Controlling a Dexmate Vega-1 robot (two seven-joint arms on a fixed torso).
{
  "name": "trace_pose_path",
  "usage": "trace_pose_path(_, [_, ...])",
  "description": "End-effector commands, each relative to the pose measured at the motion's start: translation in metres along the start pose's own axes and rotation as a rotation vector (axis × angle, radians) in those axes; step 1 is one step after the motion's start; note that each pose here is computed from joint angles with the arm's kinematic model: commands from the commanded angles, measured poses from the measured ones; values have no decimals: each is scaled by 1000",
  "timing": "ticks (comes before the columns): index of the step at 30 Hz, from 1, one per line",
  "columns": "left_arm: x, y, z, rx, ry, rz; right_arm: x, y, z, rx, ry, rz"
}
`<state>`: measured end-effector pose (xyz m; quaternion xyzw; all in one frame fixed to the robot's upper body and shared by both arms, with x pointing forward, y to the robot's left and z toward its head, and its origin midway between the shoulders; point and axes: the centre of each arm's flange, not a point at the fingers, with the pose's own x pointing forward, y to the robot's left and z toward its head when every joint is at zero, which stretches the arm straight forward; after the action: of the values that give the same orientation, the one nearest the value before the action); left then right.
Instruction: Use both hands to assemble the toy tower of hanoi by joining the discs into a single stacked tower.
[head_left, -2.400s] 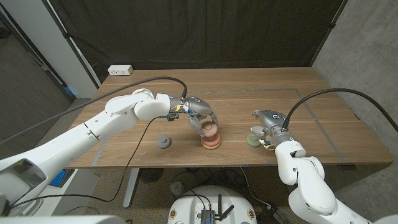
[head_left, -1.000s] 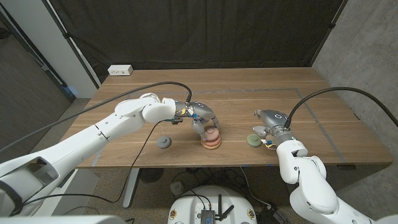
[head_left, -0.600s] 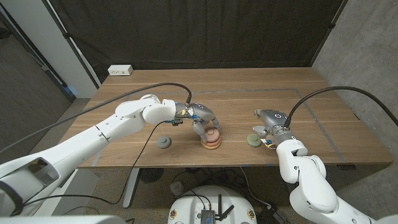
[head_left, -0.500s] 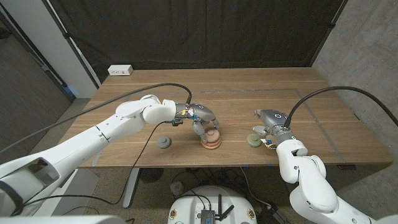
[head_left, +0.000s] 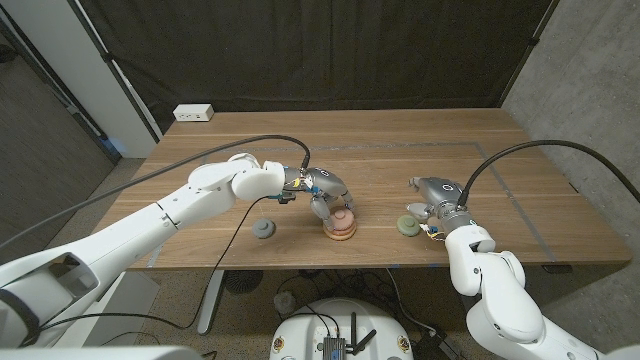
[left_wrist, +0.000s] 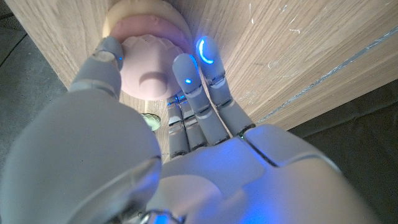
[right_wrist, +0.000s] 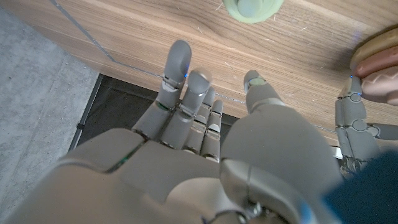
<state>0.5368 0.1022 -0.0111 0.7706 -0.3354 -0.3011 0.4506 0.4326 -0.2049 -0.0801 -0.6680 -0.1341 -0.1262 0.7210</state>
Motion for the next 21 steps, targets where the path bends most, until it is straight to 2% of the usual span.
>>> trace_pose_path(1, [2, -2, 1, 32, 11, -30, -2, 1, -1, -1, -5, 0])
trace_pose_path(21, [-1, 7, 3, 121, 33, -70, -4, 1, 0, 9, -15, 5])
